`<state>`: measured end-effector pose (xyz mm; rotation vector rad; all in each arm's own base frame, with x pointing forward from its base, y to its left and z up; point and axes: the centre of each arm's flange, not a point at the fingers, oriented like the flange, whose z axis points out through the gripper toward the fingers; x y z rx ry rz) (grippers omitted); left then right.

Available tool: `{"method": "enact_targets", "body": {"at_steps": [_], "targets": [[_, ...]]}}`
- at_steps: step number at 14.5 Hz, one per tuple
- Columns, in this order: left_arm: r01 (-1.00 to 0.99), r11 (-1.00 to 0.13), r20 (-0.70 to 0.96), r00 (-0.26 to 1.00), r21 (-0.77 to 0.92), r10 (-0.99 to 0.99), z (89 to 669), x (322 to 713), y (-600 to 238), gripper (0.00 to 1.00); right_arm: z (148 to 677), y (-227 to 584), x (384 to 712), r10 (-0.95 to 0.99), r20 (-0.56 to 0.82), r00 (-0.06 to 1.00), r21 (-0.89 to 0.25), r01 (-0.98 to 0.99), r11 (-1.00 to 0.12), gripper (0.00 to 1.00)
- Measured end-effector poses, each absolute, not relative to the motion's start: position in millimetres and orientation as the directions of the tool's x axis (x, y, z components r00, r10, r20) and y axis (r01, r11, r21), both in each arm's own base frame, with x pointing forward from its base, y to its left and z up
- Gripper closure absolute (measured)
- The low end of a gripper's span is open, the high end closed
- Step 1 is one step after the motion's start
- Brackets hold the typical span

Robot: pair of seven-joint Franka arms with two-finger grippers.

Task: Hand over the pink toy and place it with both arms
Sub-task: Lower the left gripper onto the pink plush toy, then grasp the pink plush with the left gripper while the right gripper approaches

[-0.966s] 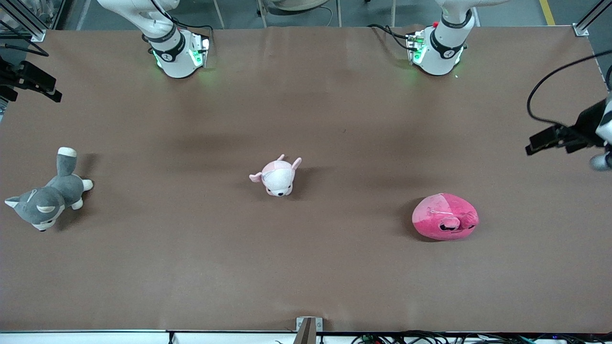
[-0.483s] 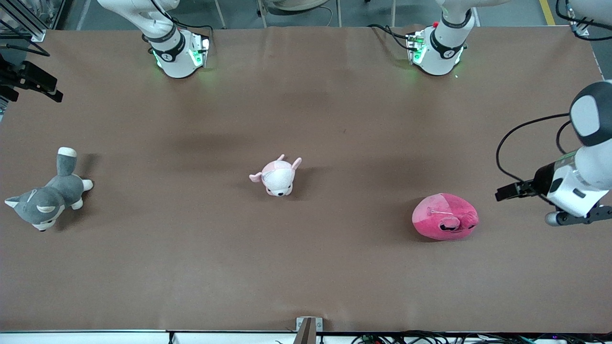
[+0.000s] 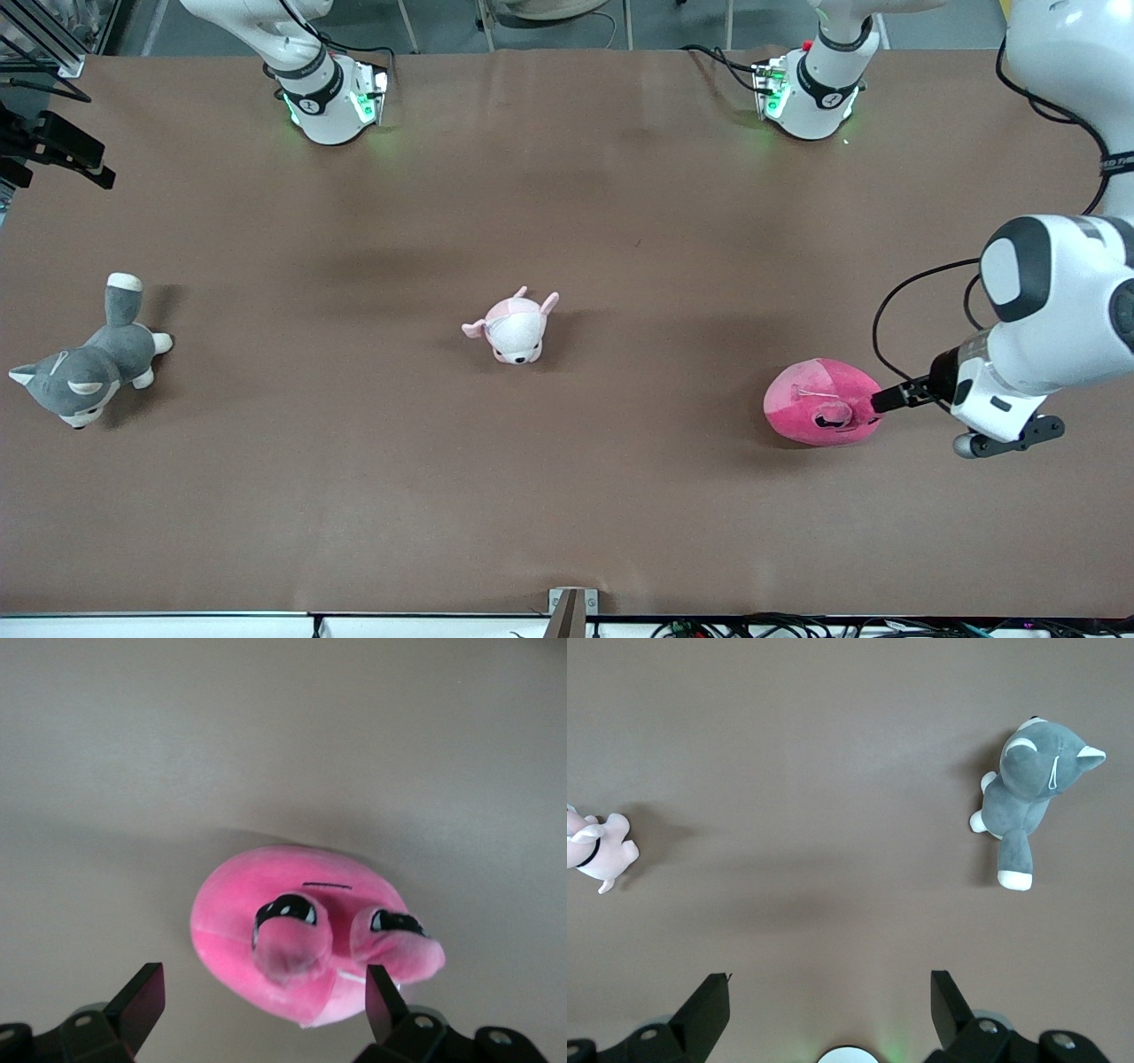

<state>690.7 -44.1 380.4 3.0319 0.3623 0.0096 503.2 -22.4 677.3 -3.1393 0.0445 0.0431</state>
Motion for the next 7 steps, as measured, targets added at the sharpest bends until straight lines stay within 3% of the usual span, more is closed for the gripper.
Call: {"method": "enact_targets", "body": {"at_steps": [7], "targets": [[0.237, -0.968, -0.025, 0.972, 0.084, 0.236, 354.2, 694.1, -47.0, 0.0, 676.3, -32.5, 505.2, -0.047, -0.026, 0.999, 0.002, -0.047, -0.999, 0.0]]}}
